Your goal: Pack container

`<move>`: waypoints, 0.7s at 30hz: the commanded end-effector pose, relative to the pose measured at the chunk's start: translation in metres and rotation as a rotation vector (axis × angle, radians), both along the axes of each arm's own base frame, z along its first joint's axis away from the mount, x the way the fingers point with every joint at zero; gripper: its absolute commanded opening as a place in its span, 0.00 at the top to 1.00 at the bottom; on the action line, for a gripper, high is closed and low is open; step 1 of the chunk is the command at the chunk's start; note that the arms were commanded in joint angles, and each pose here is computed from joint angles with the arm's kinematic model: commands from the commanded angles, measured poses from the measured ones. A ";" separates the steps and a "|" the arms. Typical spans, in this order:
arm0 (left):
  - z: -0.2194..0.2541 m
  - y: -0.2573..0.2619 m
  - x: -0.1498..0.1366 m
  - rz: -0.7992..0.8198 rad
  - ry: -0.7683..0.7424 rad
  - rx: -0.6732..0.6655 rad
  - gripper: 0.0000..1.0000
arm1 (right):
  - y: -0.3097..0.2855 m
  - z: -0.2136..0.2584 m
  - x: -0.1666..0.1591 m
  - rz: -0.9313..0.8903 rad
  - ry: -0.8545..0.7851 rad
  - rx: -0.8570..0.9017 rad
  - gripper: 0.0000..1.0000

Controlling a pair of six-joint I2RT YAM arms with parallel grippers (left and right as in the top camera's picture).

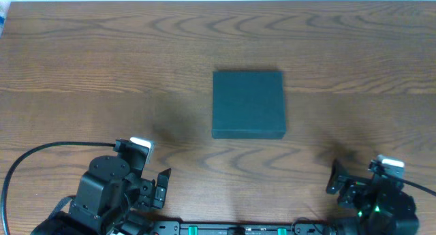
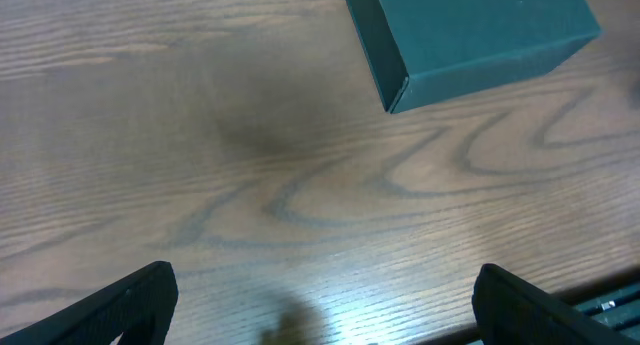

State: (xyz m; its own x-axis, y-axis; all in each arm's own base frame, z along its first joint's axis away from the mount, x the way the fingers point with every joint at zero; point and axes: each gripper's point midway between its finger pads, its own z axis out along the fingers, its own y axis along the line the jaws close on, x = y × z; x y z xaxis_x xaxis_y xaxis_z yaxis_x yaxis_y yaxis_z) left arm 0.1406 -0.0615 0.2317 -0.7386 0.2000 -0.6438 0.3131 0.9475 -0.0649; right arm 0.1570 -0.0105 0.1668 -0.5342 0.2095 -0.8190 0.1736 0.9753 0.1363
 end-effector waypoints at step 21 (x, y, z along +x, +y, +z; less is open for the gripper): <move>-0.001 0.000 -0.001 0.005 0.006 -0.005 0.05 | 0.008 -0.075 -0.005 0.149 0.140 -0.109 0.01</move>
